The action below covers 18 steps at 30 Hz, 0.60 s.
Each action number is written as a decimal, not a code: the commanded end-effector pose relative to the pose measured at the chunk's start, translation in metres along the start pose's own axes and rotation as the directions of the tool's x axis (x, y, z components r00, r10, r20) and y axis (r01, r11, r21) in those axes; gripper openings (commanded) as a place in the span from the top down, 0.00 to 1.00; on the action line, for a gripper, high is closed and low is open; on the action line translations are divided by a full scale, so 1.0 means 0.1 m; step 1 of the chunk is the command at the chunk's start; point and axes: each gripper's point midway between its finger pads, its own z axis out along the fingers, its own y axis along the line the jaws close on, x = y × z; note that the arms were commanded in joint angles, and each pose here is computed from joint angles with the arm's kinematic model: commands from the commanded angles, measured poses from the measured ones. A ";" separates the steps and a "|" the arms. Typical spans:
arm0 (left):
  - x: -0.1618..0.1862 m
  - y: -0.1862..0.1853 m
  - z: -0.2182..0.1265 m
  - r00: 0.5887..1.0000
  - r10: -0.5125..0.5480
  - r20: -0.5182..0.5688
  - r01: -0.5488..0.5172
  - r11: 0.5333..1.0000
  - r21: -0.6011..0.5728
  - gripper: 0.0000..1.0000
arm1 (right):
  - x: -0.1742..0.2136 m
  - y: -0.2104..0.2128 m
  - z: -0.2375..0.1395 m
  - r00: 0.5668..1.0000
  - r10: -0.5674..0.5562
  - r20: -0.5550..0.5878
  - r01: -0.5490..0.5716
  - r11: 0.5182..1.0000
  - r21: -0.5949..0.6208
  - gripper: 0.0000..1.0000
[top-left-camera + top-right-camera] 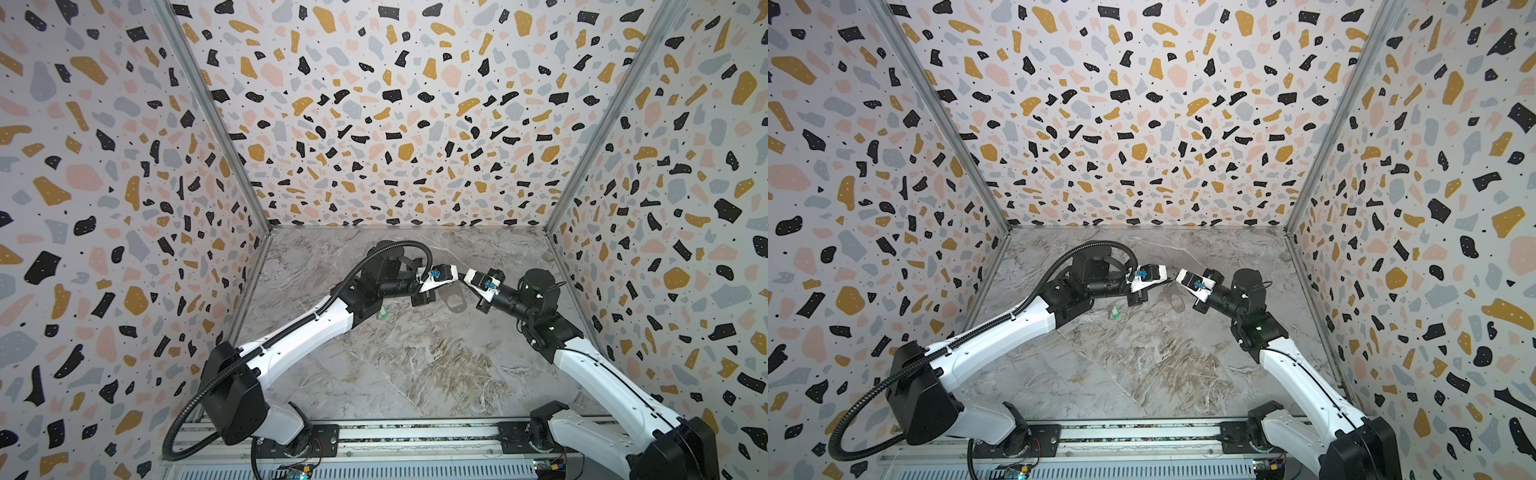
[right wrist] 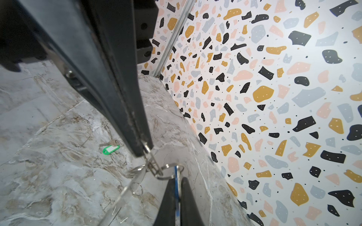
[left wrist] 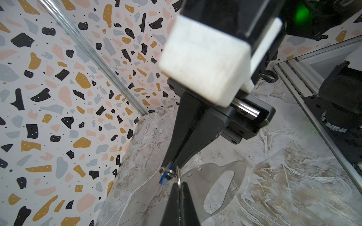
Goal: Remove the keys from the keyring
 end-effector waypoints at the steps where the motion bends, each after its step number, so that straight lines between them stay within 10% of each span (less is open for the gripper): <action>1: -0.24 -0.04 -0.02 0.997 0.016 0.078 -0.020 0.998 0.052 1.00 | -0.16 -0.16 -0.05 0.999 -0.038 0.024 0.037 0.998 0.042 1.00; 18: -0.41 0.11 -0.05 0.981 -0.033 0.193 0.028 0.999 0.030 1.00 | -0.12 -0.06 -0.02 0.998 -0.054 0.015 0.054 0.998 -0.016 1.00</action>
